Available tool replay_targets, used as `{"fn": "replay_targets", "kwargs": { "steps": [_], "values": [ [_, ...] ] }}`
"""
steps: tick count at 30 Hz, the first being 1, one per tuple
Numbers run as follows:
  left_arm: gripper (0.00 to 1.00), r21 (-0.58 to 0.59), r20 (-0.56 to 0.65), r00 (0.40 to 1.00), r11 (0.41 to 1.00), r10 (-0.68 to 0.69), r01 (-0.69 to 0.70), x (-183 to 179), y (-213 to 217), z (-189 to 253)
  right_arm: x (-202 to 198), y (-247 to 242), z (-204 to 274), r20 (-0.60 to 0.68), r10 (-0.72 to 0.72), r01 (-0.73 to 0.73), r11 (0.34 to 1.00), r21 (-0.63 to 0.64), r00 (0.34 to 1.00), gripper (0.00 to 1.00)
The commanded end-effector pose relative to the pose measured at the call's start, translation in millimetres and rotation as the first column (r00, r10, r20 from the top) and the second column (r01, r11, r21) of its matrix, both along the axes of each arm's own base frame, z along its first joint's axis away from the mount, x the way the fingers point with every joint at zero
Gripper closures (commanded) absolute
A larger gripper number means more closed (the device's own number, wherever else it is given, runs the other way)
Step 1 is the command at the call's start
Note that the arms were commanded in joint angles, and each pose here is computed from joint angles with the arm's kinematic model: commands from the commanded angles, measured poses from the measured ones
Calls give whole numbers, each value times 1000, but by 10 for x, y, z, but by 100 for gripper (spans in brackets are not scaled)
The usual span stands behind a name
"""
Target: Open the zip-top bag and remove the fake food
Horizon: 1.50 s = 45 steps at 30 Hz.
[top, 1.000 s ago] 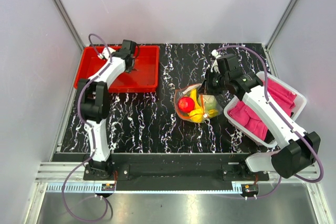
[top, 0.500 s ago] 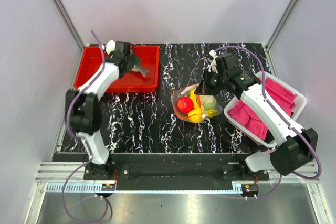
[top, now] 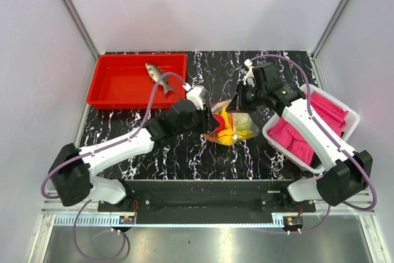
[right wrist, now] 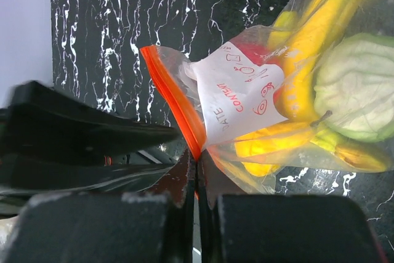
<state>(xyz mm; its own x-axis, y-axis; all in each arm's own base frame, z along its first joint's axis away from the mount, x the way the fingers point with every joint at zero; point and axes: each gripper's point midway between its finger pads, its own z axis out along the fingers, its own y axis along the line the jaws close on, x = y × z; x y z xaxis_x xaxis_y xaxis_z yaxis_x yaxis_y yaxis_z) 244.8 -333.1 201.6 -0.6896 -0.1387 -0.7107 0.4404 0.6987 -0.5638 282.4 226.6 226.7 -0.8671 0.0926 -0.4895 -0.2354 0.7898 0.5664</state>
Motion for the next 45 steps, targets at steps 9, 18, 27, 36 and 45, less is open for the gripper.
{"fn": "replay_targets", "kwargs": {
  "steps": [9, 18, 27, 36, 45],
  "values": [
    [65, 49, 68, 991, 993, -115, 112, 223, -601, -319, -37, 139, 480, 81, 49, -58, 991, 124, 996, 100],
    [66, 112, 28, 990, 985, -135, 131, 421, -855, -617, -60, 134, 422, 68, 43, -51, 990, 129, 997, 100],
    [41, 133, -8, 982, 973, -189, 188, 298, -859, -897, -129, 84, 320, 61, 45, -52, 992, 114, 997, 100],
    [34, 218, -81, 980, 956, -181, 195, 196, -694, -1202, -205, -15, 225, 73, 32, -38, 996, 82, 997, 100],
    [61, 304, -106, 989, 943, -108, 136, 229, -557, -1371, -194, -57, 176, 71, 13, -18, 997, 70, 997, 100]
  ]
}}
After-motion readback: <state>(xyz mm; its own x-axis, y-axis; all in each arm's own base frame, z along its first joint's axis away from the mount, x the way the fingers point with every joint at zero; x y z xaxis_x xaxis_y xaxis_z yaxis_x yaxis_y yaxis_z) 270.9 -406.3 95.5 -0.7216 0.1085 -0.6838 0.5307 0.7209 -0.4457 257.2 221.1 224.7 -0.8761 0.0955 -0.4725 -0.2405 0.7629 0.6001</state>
